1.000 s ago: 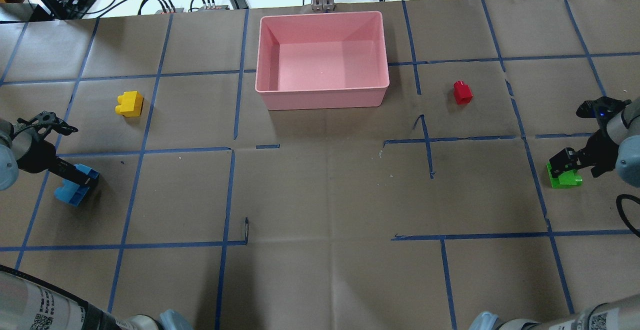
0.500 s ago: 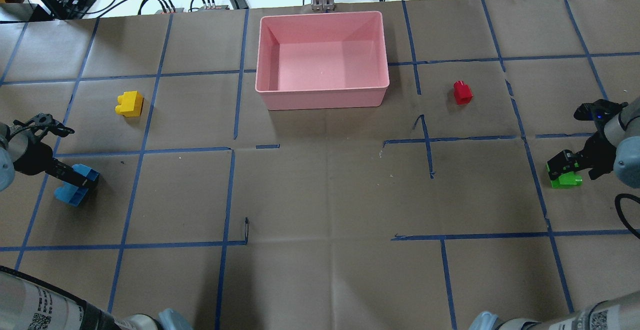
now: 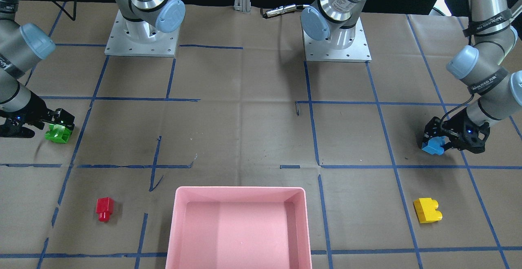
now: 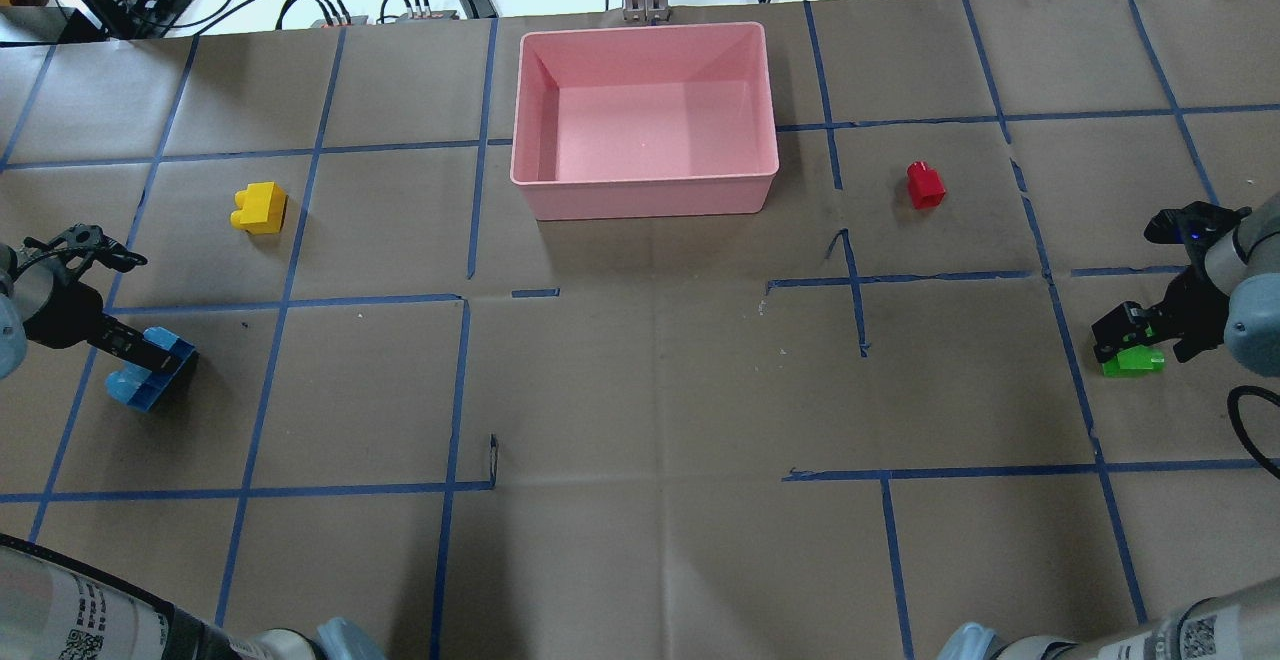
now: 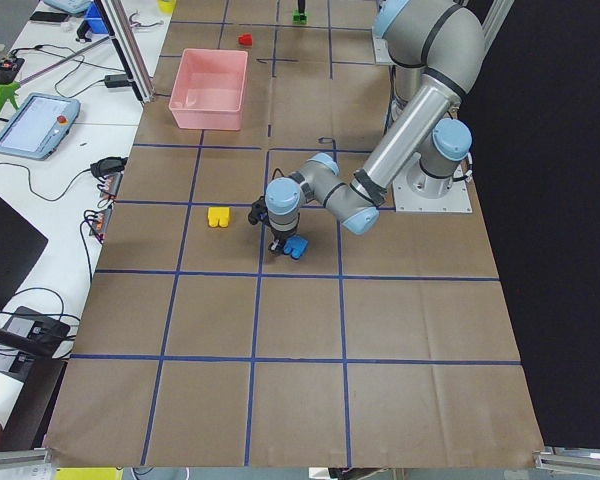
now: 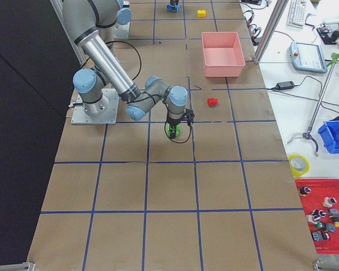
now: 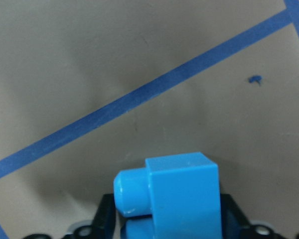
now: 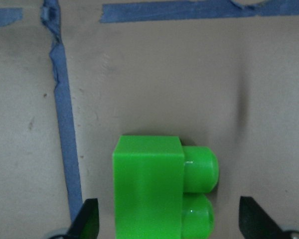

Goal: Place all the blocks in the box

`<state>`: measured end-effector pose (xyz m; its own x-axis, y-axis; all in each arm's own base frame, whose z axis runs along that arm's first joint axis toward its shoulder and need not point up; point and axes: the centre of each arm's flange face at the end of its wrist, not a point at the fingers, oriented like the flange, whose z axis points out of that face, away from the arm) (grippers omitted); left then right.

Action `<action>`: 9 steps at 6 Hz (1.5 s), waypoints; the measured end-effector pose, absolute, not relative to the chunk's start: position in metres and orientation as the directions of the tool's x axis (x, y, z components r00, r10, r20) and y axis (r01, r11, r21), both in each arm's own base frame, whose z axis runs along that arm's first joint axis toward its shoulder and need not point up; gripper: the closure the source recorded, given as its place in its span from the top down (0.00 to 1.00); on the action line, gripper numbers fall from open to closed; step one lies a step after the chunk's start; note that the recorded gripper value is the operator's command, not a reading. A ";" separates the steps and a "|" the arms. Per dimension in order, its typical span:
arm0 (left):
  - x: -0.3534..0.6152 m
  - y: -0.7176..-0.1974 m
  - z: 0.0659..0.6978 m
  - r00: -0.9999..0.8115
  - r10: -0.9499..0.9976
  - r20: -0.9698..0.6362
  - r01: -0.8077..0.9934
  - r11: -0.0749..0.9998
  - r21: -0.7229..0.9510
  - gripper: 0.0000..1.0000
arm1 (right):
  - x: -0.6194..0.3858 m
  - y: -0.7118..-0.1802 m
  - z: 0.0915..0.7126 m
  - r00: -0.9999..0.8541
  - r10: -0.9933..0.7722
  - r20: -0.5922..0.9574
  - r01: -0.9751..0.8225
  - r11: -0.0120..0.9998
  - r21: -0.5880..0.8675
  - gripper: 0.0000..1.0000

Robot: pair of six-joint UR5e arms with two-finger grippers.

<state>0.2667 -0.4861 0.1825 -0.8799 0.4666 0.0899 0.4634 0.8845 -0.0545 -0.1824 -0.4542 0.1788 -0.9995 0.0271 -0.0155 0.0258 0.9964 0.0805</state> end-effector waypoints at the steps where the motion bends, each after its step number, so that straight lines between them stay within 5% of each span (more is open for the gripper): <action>1: 0.268 -0.492 0.203 -0.882 0.468 0.054 0.465 0.883 -0.065 0.03 | -0.182 -0.454 0.179 -0.999 0.027 -0.017 0.026 0.996 0.080 0.63; 3: 0.252 -0.523 0.285 -0.891 0.455 0.012 0.452 0.888 -0.083 0.03 | -0.182 -0.454 0.180 -1.000 0.026 -0.016 0.025 0.997 0.079 0.19; 4: 0.232 -0.548 0.330 -0.904 0.428 0.012 0.426 0.901 -0.086 0.03 | -0.183 -0.456 0.183 -1.000 0.024 -0.013 0.023 0.997 0.075 0.10; 9: -0.071 -0.663 0.418 -0.997 -0.010 0.071 -0.020 0.989 -0.144 0.03 | -0.174 -0.505 0.280 -1.000 -0.023 0.009 -0.023 1.000 0.014 0.08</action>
